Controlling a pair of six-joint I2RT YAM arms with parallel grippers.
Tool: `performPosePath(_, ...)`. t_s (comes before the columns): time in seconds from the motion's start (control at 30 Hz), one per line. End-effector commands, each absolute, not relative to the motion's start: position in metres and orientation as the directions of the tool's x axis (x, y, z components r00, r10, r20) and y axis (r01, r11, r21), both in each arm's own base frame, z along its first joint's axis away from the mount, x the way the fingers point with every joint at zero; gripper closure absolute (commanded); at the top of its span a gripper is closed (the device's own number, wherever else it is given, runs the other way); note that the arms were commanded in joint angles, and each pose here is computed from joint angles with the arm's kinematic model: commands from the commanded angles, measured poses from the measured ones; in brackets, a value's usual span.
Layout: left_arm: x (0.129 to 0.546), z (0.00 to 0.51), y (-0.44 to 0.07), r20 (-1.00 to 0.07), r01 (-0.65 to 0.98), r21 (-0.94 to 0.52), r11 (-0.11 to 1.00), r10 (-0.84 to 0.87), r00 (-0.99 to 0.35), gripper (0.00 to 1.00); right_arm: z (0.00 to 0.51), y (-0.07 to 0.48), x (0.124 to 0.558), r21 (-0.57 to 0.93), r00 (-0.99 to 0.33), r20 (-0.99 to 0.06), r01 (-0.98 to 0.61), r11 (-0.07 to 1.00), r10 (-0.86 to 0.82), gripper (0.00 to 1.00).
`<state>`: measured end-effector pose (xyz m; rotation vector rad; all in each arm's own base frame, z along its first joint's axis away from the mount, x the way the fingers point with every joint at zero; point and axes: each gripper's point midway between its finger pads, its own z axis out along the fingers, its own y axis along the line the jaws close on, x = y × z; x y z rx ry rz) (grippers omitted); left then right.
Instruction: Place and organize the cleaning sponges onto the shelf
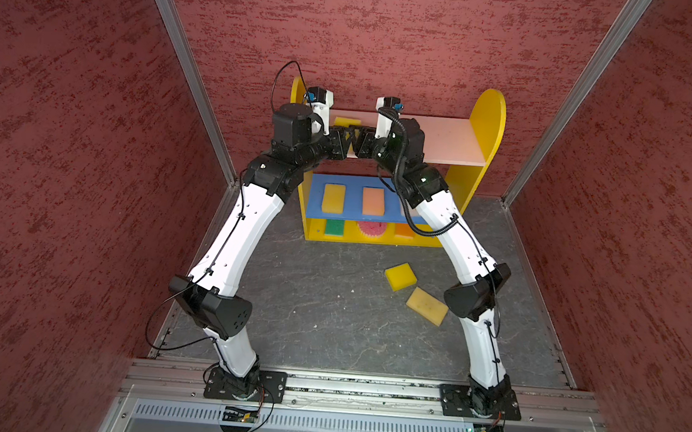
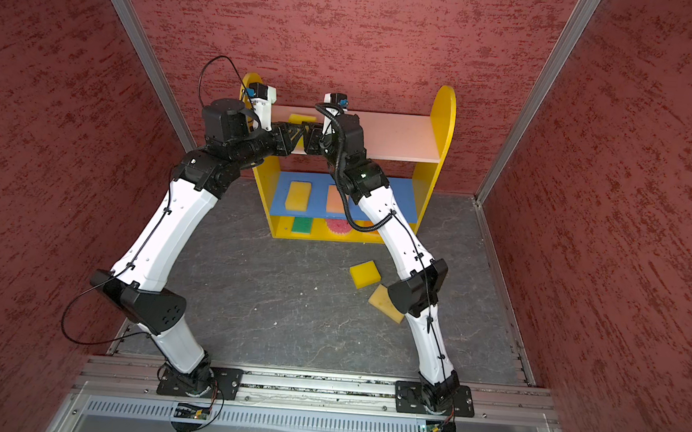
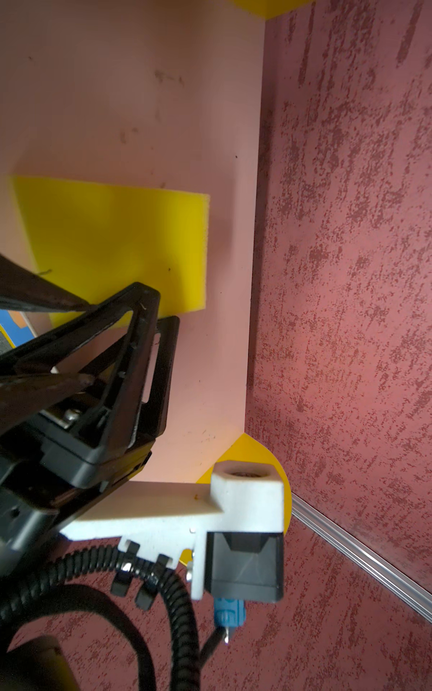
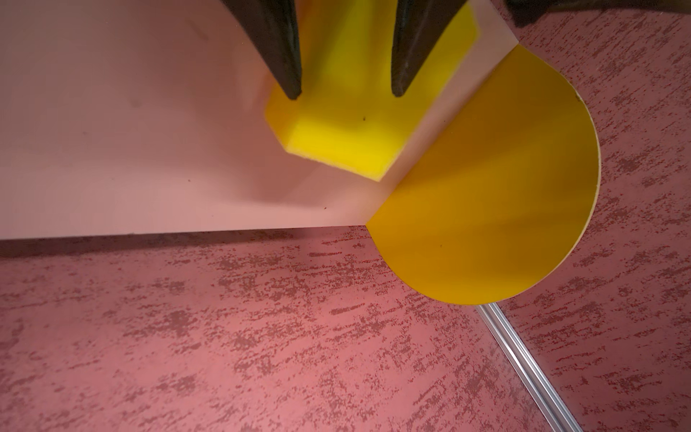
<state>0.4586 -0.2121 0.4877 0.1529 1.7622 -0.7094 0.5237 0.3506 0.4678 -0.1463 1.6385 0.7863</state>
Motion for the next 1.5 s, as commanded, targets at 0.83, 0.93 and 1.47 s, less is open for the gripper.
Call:
performPosePath(0.83, 0.448, 0.505, -0.189, -0.909, 0.406, -0.398, 0.823, -0.295, -0.294, 0.78, 0.463, 0.333, 0.503, 0.421, -0.330, -0.900, -0.492, 0.762, 0.285, 0.48)
performPosePath(0.93, 0.453, 0.502, -0.183, -0.902, 0.389, -0.411, 0.824, -0.308, -0.301, 0.78, 0.465, 0.331, 0.501, 0.417, -0.329, -0.901, -0.490, 0.765, 0.281, 0.48)
performPosePath(1.47, 0.472, 0.486, -0.182, -0.881, 0.370, -0.450, 0.813, -0.336, -0.335, 0.84, 0.461, 0.327, 0.506, 0.405, -0.322, -0.906, -0.466, 0.787, 0.276, 0.98)
